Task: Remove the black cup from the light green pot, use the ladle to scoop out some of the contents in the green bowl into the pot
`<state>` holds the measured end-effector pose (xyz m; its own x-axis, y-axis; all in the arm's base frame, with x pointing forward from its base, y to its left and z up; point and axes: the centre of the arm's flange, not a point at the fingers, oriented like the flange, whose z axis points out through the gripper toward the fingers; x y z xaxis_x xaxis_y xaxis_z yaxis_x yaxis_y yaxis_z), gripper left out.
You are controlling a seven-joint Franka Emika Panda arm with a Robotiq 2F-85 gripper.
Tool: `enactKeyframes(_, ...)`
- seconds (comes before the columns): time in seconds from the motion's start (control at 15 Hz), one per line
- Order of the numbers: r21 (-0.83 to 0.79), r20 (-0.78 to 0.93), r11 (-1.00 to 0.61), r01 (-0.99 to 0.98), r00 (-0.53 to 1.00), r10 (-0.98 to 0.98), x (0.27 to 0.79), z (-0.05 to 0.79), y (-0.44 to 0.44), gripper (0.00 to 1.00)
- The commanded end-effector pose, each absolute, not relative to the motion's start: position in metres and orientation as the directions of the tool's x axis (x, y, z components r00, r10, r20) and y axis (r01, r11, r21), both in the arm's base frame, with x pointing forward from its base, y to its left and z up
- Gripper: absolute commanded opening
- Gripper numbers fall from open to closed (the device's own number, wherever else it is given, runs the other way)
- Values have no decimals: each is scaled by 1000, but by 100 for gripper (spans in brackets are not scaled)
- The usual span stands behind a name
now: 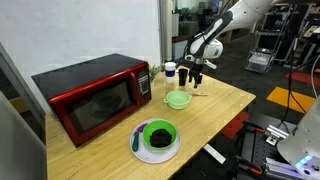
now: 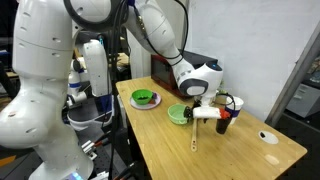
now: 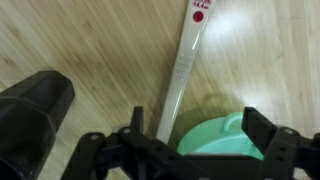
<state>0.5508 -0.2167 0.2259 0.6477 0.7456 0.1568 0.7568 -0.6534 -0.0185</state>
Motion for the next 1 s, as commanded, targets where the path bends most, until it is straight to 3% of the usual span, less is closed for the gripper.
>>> enactKeyframes(0.0, -5, 198, -658, 753, 646, 737, 566, 212, -227, 100)
enactKeyframes(0.93, -56, 194, -681, 730, 677, 710, 573, 172, -230, 100)
